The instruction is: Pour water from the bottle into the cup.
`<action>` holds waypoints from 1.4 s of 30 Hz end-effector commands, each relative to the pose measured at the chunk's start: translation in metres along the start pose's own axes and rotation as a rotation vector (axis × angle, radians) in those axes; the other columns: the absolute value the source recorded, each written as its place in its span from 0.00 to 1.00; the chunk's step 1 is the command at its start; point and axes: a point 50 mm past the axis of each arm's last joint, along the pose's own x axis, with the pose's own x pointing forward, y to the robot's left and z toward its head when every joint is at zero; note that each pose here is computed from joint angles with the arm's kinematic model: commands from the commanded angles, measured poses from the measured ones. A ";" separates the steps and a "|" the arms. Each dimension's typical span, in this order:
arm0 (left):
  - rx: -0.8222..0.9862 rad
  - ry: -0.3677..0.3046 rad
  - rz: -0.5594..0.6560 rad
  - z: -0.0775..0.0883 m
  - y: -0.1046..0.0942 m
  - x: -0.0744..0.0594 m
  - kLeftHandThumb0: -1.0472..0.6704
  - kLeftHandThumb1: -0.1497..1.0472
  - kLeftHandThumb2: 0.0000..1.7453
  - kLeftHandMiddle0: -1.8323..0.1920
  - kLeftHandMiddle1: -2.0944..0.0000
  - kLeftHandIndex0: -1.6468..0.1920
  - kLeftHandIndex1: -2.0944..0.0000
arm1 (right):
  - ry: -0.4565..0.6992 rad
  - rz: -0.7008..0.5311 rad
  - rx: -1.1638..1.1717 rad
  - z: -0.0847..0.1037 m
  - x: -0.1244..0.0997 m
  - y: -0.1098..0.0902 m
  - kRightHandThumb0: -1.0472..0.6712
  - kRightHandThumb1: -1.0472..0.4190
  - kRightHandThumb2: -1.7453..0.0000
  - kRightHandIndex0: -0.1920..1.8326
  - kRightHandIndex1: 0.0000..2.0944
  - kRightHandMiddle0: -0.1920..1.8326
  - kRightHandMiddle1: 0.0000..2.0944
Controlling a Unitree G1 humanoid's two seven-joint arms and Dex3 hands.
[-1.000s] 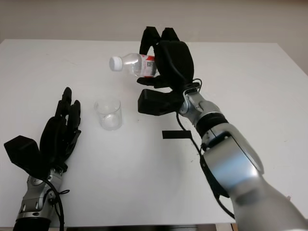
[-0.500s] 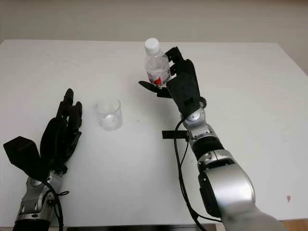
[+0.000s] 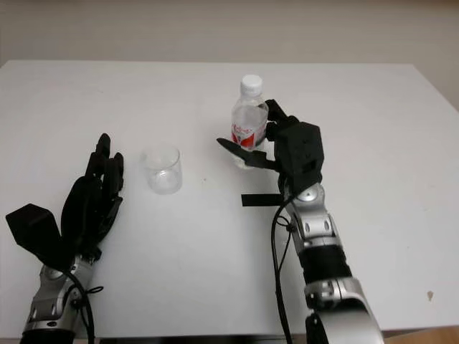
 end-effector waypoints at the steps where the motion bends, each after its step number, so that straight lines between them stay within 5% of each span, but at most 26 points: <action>1: -0.006 0.016 -0.007 -0.004 -0.003 -0.003 0.17 1.00 0.33 1.00 0.98 1.00 0.98 | -0.001 -0.002 -0.014 0.003 -0.007 -0.007 0.37 0.00 0.73 0.73 1.00 0.51 1.00; 15: -0.011 0.017 -0.011 -0.002 -0.001 -0.004 0.17 1.00 0.32 1.00 0.98 1.00 0.98 | 0.086 -0.019 -0.053 -0.013 -0.023 -0.014 0.37 0.00 0.73 0.69 1.00 0.47 1.00; 42: -0.013 0.024 -0.002 0.000 0.004 -0.007 0.17 1.00 0.31 0.99 0.97 0.99 0.97 | 0.171 -0.026 0.056 -0.035 -0.027 0.011 0.37 0.00 0.72 0.75 1.00 0.53 1.00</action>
